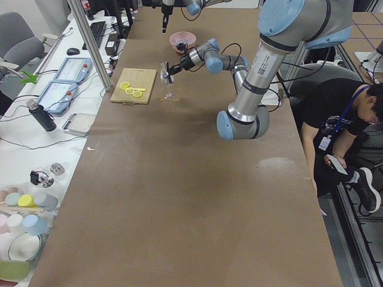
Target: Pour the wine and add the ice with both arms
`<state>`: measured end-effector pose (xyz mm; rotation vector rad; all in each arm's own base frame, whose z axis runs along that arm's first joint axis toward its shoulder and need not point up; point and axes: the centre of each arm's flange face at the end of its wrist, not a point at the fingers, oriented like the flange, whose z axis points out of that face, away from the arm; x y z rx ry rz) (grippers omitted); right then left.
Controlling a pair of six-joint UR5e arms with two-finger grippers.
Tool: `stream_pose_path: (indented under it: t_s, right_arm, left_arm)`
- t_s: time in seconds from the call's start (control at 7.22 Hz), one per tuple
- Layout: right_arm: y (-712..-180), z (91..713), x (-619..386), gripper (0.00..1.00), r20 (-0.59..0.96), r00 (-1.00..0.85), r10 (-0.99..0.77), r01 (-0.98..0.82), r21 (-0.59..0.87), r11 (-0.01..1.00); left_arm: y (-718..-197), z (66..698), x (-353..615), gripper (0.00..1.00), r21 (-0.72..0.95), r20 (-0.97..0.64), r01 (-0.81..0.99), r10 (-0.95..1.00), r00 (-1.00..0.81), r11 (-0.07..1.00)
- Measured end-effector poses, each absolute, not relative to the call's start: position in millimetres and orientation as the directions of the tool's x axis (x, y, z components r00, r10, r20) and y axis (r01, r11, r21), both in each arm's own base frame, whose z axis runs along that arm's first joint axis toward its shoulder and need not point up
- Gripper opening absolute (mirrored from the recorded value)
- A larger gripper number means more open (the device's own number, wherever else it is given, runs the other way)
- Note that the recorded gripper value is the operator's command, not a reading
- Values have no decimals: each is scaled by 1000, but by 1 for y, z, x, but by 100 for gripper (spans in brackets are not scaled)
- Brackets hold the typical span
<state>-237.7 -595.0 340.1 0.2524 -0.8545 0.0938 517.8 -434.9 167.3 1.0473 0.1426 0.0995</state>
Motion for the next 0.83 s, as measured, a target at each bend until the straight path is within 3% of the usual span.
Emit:
stream_pose_path:
  t_s: [0.83]
  right_arm:
    - [-599, 338, -225, 0, 754, 656, -29, -187, 200, 962]
  left_arm:
    - [-439, 165, 526, 14, 842, 53, -135, 170, 984, 522]
